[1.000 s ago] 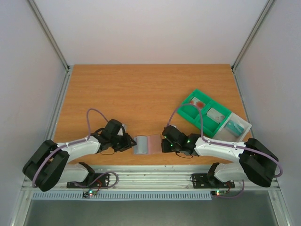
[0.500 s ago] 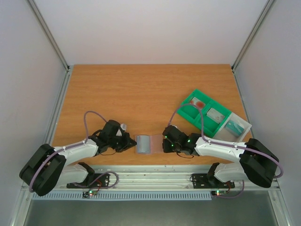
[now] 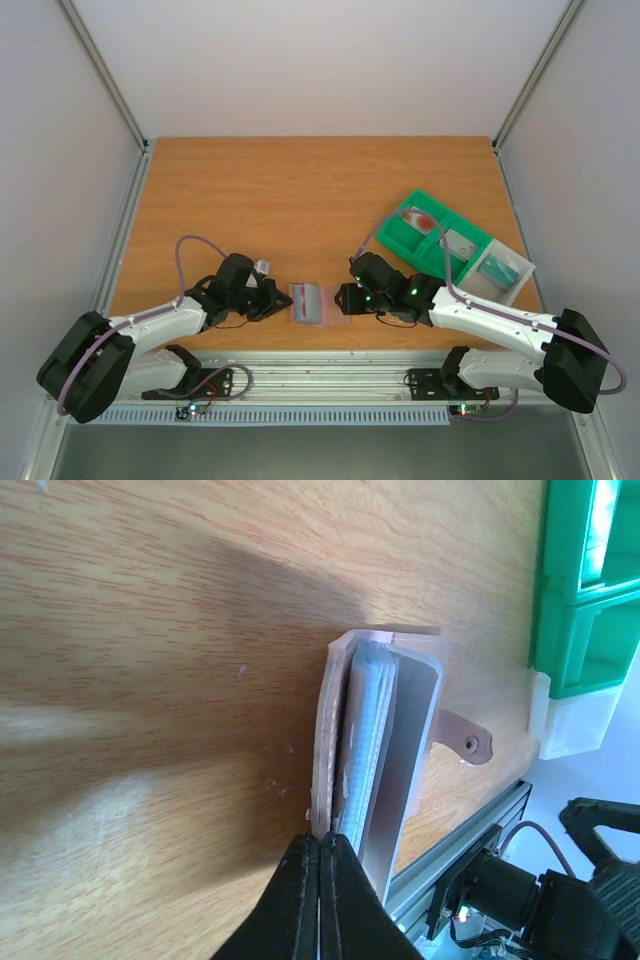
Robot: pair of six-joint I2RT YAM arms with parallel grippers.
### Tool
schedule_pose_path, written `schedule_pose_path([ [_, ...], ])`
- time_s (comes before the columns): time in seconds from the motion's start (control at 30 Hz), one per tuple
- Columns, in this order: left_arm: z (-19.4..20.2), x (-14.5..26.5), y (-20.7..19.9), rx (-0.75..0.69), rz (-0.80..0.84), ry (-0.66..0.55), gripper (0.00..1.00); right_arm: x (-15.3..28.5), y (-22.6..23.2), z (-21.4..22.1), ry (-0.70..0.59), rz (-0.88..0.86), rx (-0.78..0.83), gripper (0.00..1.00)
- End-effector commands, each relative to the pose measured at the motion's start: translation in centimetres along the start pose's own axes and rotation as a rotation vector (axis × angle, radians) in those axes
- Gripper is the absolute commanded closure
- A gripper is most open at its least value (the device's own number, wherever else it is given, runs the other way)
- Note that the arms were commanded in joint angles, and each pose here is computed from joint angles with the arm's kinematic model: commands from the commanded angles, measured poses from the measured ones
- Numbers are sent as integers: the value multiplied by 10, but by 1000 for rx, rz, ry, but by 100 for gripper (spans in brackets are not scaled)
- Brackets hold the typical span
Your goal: Take the credit cards out of the card holder
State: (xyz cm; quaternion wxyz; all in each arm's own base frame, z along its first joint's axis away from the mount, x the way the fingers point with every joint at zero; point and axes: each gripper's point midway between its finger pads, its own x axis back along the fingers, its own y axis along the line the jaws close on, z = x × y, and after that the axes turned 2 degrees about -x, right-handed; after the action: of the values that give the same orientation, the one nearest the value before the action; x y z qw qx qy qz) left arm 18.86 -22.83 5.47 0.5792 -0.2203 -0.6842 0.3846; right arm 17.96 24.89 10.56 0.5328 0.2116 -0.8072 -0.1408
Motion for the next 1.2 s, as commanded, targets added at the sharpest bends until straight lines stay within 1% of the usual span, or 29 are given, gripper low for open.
schedule_pose_path([
  [0.0, -3, 4, -17, -36, 67, -19, 100, -4, 24, 5, 71, -94, -22, 54],
  [0.17, -3, 6, -19, -32, 72, -22, 100, -16, 41, 3, 103, -137, -25, 41],
  [0.27, -3, 7, -20, -30, 74, -25, 100, -25, 50, 4, 135, -149, -22, 37],
  [0.37, -3, 7, -19, -30, 73, -25, 100, -35, 51, 7, 157, -137, -18, 35],
  [0.67, -2, 8, -19, -28, 72, -25, 100, -58, 48, 10, 200, -89, -13, 34],
  [0.8, -1, 8, -16, -30, 59, -23, 100, -60, 33, 10, 190, -13, 7, 36],
  [1.03, 0, 8, -8, -33, 23, -23, 100, -57, -5, 14, 159, 140, 46, 51],
  [1.17, 2, 8, 5, -32, -33, -21, 100, -54, -25, 15, 131, 214, 59, 57],
])
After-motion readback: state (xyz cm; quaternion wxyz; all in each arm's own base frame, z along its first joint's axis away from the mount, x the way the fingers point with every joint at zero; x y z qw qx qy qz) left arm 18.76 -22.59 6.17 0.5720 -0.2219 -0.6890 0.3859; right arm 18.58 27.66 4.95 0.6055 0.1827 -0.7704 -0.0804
